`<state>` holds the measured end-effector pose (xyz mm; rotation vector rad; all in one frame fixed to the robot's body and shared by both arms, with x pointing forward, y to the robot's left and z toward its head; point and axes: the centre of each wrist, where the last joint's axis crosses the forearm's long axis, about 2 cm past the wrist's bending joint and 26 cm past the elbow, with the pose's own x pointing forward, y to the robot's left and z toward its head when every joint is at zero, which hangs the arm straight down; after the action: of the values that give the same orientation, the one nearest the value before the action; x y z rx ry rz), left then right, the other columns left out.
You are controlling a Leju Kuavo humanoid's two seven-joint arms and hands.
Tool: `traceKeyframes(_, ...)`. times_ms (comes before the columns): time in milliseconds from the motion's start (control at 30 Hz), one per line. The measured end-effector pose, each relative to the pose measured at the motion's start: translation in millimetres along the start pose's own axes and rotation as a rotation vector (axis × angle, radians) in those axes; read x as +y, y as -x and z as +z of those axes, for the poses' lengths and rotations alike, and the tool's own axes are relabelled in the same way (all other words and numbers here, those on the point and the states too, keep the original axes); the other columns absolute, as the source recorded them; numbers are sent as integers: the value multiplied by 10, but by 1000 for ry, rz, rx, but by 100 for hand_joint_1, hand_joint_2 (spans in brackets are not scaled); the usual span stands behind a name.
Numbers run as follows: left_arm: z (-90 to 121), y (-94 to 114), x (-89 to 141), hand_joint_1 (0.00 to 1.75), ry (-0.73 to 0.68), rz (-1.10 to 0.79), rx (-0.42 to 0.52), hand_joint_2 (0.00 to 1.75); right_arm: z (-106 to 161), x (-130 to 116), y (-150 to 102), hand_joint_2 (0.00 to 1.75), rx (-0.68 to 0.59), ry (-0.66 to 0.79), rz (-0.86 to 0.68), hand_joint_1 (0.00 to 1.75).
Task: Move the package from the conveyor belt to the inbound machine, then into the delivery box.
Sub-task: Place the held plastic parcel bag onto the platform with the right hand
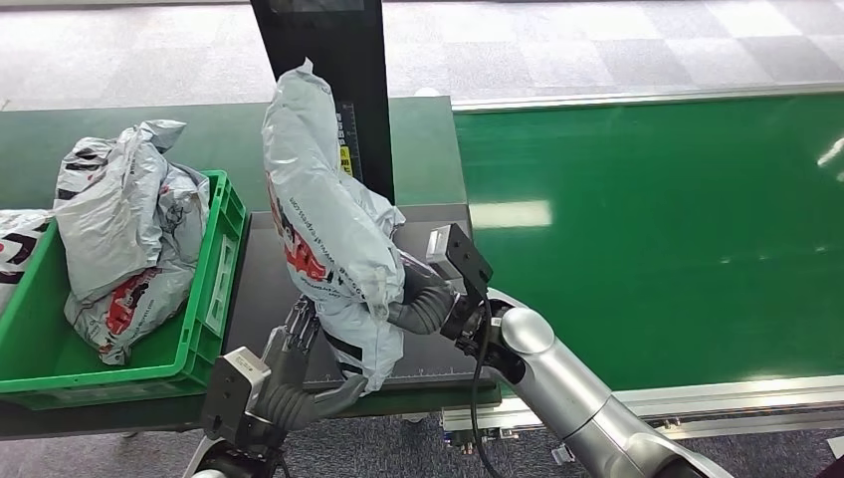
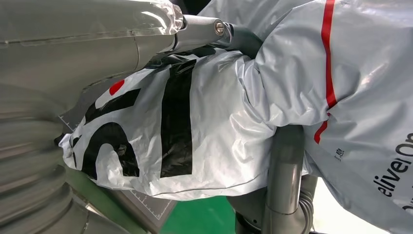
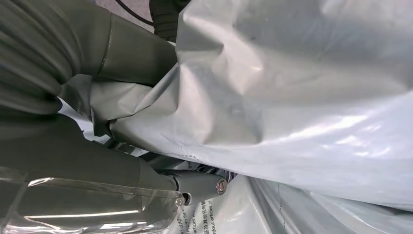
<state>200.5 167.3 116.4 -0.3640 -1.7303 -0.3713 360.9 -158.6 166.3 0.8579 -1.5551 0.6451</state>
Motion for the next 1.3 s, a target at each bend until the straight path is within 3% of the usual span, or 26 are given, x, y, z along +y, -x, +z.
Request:
traceKeyframes(300,15,10,23,0,-16,-19,7,175,5,0,27,175,16,19,24,175)
traceKeyframes(500,47,-3,162,0,-177,-134,10,175,11,8,46,175,26,26,39,175)
traceKeyframes(733,175,-85,511,0,-440,-255,-17,175,32,37,91,175,33,22,49,175)
traceKeyframes(1033,327,-132,686,0,-548,-290,-30,175,40,43,104,175,32,21,52,175)
traceKeyframes(1067,335,-138,690,0,-552,-291,-32,175,41,44,105,175,31,21,54,164)
traceKeyframes(1167,353,-158,701,0,-560,-294,-36,175,41,43,106,175,31,25,65,34)
traceKeyframes(1200,356,-164,704,0,-562,-296,-36,175,41,43,106,175,33,28,70,0)
traceKeyframes(1300,359,-183,704,0,-562,-297,-38,175,42,39,106,175,38,37,85,0)
